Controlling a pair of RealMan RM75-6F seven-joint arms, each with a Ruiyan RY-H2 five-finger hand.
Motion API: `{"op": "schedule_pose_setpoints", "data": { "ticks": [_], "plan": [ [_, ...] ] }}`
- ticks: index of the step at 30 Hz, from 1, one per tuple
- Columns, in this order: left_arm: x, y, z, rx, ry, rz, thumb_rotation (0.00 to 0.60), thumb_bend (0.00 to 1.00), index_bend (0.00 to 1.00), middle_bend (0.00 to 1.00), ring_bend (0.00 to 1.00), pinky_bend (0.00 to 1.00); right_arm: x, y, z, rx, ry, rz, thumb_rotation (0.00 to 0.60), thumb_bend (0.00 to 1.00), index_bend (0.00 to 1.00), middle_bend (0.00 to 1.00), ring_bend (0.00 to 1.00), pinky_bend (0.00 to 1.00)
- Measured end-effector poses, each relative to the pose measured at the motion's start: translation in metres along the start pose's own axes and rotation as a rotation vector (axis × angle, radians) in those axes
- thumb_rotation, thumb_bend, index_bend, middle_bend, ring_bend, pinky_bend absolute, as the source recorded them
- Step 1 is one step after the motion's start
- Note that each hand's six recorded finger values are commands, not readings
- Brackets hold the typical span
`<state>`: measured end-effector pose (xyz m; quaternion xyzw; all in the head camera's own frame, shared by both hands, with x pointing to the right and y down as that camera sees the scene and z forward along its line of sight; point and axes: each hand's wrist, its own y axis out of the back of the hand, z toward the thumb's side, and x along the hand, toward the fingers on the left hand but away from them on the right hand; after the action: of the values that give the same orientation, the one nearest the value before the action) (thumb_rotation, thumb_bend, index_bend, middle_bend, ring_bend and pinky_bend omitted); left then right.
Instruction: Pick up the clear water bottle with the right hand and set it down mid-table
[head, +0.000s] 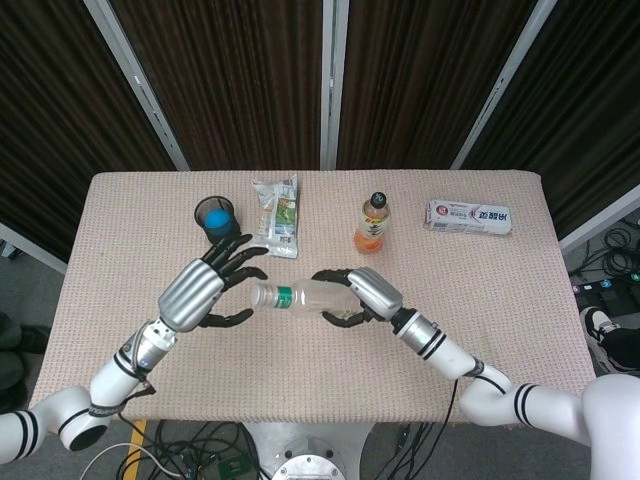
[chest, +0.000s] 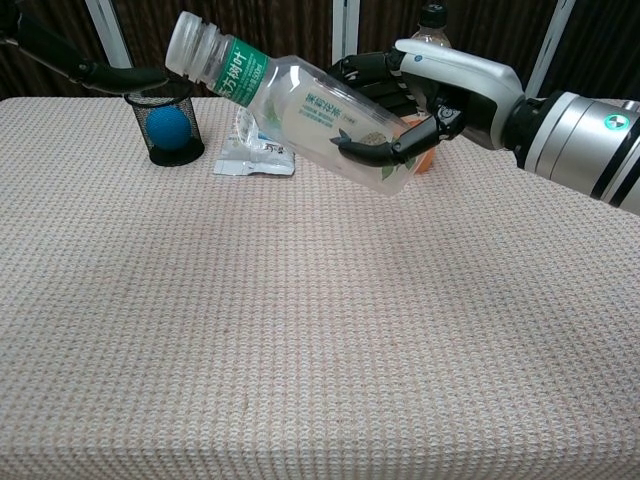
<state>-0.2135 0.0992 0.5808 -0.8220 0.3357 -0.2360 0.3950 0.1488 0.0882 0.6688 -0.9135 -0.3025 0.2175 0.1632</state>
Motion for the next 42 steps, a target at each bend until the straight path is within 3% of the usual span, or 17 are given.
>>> {"op": "schedule_pose_setpoints", "data": {
  "ticks": [19,42],
  "plan": [
    [0.0005,-0.0013,0.0004,0.006,-0.001,-0.015,0.6,0.33,0.35,0.13,0.0,0.04,-0.0015,-0.0003,-0.0014,-0.002,-0.002,0.001,0.6,0.59,0.71,0.57,0.49,0.48],
    [0.0014,0.0,-0.0011,-0.003,-0.001,0.003,0.6,0.35,0.4,0.14,0.0,0.04,-0.0035,0.0003,-0.0029,-0.001,-0.005,0.0,0.6,0.59,0.72,0.58,0.49,0.49]
  ]
}}
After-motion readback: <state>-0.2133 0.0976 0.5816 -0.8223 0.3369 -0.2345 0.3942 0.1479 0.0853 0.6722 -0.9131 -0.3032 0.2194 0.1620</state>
